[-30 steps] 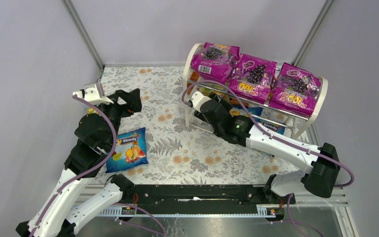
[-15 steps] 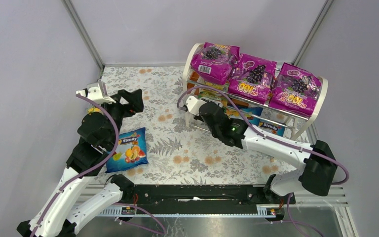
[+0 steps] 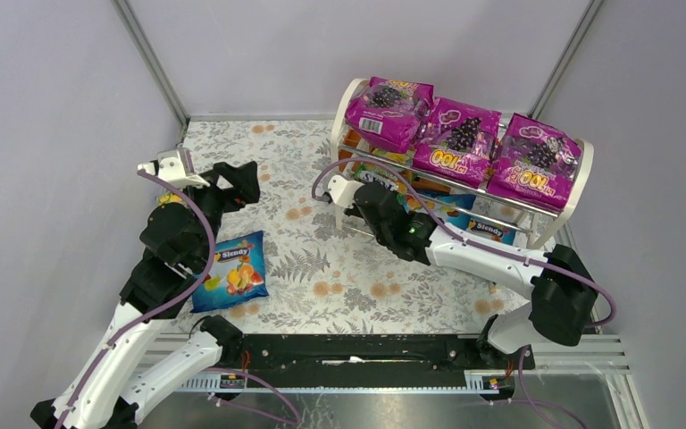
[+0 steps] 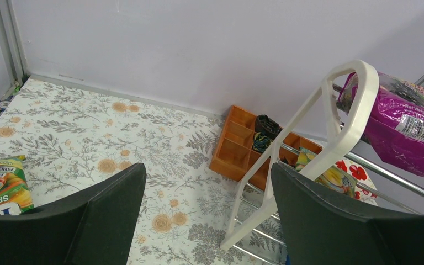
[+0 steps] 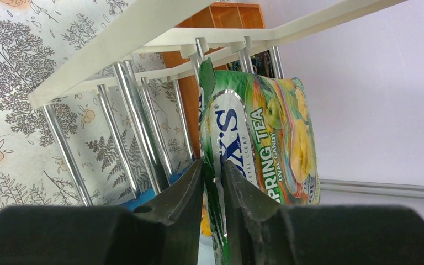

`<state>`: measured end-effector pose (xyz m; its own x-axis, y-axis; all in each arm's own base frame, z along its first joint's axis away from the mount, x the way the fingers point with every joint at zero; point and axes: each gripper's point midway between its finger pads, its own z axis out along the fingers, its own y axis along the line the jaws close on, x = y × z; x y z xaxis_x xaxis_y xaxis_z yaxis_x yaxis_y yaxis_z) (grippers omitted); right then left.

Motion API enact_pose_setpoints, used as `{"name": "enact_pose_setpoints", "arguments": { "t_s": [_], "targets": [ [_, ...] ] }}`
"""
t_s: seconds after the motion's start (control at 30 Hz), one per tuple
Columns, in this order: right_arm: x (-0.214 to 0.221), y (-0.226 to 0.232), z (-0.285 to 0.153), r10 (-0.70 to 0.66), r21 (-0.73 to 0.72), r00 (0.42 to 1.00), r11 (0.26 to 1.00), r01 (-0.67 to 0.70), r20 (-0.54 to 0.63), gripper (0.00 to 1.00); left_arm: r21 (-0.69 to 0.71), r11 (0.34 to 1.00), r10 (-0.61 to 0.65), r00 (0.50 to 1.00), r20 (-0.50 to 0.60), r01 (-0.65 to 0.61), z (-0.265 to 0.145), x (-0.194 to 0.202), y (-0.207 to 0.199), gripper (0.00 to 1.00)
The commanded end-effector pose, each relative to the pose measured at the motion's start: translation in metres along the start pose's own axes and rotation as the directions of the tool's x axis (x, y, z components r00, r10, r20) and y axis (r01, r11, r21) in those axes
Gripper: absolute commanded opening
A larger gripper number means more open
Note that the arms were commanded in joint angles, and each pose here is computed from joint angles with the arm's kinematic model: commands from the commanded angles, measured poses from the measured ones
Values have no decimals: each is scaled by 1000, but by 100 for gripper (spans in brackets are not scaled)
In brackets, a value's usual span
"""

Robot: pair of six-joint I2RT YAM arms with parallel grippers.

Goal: Place and organize the candy bags onto the shelf

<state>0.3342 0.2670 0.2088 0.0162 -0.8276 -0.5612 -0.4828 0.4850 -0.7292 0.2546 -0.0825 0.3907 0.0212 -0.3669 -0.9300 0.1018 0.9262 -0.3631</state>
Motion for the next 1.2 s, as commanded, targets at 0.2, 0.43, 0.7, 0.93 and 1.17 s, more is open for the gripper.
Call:
{"name": "enact_pose_setpoints", "arguments": {
  "t_s": [0.2, 0.43, 0.7, 0.93, 1.17],
  "targets": [
    [2, -10, -7, 35, 16, 999, 999, -35, 14, 34, 13, 1000, -19, 1000, 11, 19, 5, -1, -4, 88],
    [-1, -23, -15, 62, 48, 998, 997, -63, 16, 40, 2, 1000, -15, 1000, -1, 15, 10, 3, -2, 88],
    [6, -23, -23, 84, 45, 997, 995, -84, 3, 37, -5, 1000, -19, 1000, -7, 19, 13, 6, 0, 88],
    [11, -22, -26, 87, 45, 996, 995, -86, -12, 30, -21, 1000, -10, 1000, -23, 10, 19, 12, 2, 88],
    [9, -21, -31, 85, 46, 996, 995, -85, -9, 37, -41, 999, -5, 999, -31, 4, 22, 16, 7, 88]
  ]
}}
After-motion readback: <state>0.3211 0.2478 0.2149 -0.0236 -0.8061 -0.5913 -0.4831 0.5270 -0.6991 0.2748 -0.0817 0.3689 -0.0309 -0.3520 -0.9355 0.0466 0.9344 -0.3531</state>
